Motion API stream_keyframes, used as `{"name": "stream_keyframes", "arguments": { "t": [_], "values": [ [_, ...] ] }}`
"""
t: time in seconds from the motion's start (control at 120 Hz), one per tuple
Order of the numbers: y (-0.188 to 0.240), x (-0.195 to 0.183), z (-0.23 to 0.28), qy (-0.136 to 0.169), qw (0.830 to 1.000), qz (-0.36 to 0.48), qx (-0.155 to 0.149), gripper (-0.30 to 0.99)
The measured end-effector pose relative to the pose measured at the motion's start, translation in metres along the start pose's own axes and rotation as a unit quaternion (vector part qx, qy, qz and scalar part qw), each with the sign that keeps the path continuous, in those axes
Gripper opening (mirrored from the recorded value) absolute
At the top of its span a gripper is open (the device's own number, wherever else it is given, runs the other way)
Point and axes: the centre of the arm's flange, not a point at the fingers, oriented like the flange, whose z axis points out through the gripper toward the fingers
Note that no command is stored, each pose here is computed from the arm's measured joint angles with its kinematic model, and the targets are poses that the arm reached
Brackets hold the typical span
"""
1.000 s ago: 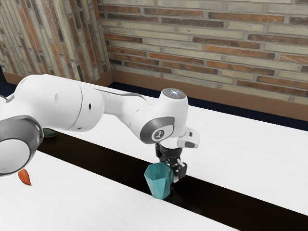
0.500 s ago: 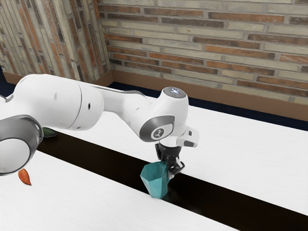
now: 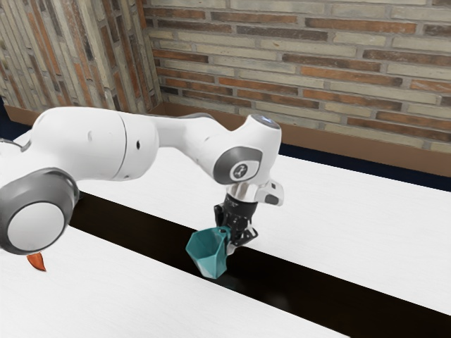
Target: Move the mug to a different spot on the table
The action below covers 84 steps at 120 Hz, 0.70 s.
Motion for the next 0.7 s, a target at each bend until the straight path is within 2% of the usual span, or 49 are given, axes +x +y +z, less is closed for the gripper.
{"name": "stream_keyframes", "arguments": {
  "t": [0.183,0.3,0.483,0.7],
  "values": [
    [-0.014,0.015,0.008,-0.036,0.999,-0.010,-0.001,-0.04],
    [-0.045,0.014,0.014,-0.053,0.998,-0.025,-0.008,-0.04],
    [-0.097,0.023,0.018,-0.059,0.997,-0.043,-0.021,-0.03],
    [-0.136,0.029,0.028,-0.065,0.996,-0.055,-0.021,-0.03]
  ]
}}
